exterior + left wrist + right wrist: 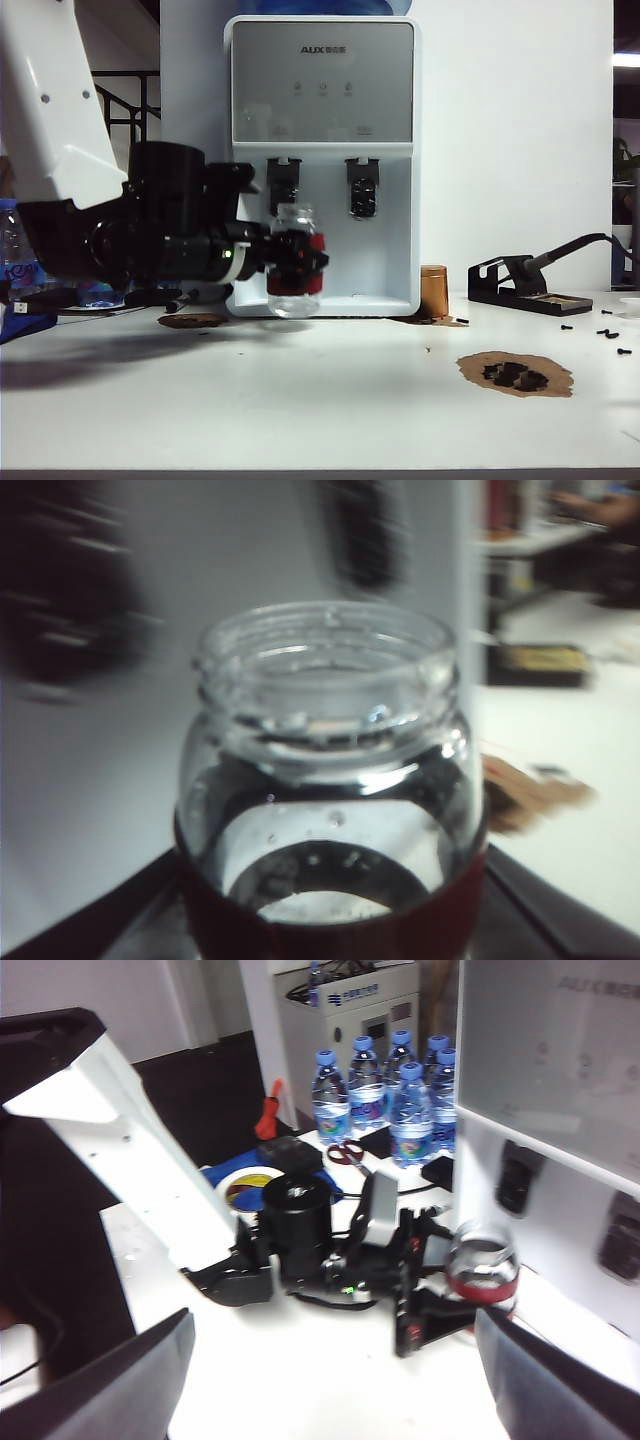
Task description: Pick up the water bottle with two loops of red belts, then reach the front water dispenser and gently press the gray-black baffle horizontally to get a little water.
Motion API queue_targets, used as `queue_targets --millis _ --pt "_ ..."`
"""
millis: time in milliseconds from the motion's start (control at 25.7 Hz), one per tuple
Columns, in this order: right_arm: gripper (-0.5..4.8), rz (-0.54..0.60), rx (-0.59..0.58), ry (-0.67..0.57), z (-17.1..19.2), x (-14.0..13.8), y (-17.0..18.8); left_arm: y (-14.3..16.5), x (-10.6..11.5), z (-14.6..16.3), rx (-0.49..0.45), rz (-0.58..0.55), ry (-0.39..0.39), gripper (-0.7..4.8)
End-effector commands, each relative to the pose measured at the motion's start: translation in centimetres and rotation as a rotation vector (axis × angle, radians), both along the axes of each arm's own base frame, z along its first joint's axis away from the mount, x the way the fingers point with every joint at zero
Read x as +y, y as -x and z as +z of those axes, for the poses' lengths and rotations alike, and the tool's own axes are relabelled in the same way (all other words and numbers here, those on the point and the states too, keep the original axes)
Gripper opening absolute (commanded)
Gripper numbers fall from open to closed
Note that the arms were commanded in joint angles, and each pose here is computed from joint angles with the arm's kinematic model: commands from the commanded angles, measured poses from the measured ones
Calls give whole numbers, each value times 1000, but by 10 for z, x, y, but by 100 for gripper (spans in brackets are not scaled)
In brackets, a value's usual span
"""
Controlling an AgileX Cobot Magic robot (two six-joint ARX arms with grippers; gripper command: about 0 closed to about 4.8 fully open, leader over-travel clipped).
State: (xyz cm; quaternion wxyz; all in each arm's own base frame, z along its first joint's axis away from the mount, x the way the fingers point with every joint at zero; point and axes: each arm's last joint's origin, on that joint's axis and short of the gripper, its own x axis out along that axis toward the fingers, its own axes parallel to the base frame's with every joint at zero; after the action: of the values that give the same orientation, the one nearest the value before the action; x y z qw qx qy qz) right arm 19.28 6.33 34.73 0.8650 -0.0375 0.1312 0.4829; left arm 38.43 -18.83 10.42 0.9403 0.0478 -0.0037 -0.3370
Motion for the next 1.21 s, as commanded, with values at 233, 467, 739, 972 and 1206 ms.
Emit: queue_targets --millis 233,467,739,972,1206 --pt "479 57 -18 -20 4 5 3 -27 -7 54 31 187 71 -5" --pt "479 57 -18 -20 4 5 3 -41 7 60 47 242 66 -5" --pt "479 58 -22 -21 5 5 4 -44 14 62 42 254 90 -5" --pt "479 59 -23 -21 5 5 4 -45 16 63 37 258 93 -5" --pt "479 59 -23 -22 5 5 4 -45 17 67 26 258 99 -5"
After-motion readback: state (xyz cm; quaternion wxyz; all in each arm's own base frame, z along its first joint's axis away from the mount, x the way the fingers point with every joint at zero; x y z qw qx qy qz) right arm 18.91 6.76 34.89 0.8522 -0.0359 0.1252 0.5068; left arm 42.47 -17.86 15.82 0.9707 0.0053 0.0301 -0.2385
